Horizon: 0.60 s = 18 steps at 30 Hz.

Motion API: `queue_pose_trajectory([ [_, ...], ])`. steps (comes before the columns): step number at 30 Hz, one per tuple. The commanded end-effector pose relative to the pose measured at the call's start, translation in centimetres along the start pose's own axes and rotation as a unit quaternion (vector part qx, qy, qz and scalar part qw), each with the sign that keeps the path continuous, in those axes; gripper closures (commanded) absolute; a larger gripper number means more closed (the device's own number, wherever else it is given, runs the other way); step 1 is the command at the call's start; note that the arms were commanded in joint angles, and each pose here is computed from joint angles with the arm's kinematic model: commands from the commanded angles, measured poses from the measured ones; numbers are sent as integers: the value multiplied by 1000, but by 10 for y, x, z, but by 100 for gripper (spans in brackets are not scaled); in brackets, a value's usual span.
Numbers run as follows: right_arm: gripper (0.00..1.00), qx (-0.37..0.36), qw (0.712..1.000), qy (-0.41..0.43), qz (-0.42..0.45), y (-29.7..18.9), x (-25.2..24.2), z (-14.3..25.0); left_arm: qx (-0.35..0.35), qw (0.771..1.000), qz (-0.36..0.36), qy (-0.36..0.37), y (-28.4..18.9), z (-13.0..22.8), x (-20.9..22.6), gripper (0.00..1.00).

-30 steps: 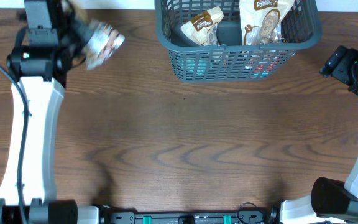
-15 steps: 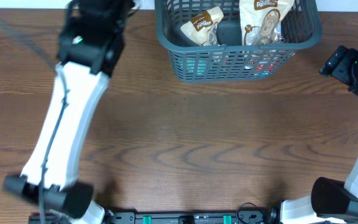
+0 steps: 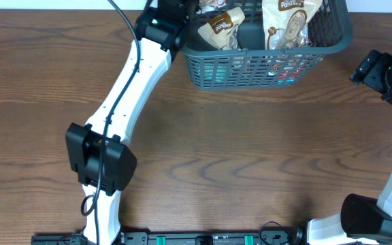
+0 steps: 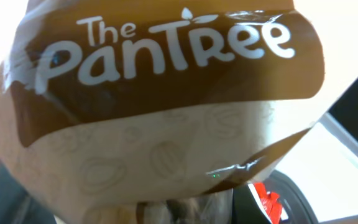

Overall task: Pack container
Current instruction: 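Carry the Pantree bag with the left gripper over the basket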

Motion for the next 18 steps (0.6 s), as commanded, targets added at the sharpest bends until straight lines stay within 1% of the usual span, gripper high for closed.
queue_pose_trajectory([
  [1, 1, -2, 1000, 7, 9, 1, -3, -1, -11, 1000, 14, -2, -3, -3, -14, 94],
  [6, 1, -2, 1000, 7, 9, 1, -3, -1, 4, 1000, -4, 5, -1, 6, -7, 95],
  [12, 1, -2, 1000, 7, 9, 1, -3, -1, 38, 998, -51, 27, 9, 24, 16, 94],
  [18, 1, -2, 1000, 7, 9, 1, -3, -1, 50, 996, -64, 41, 13, 31, 24, 95],
])
Point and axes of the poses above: each gripper's point midway between its finger pads, its own y axis out along the fingers, its own x axis along the line the jaws close on, z = x × y, the point moved 7 cm from there along -y, back along the fingers, and after that the axes turned 9 degrees about -y, right-handed, at the moved point
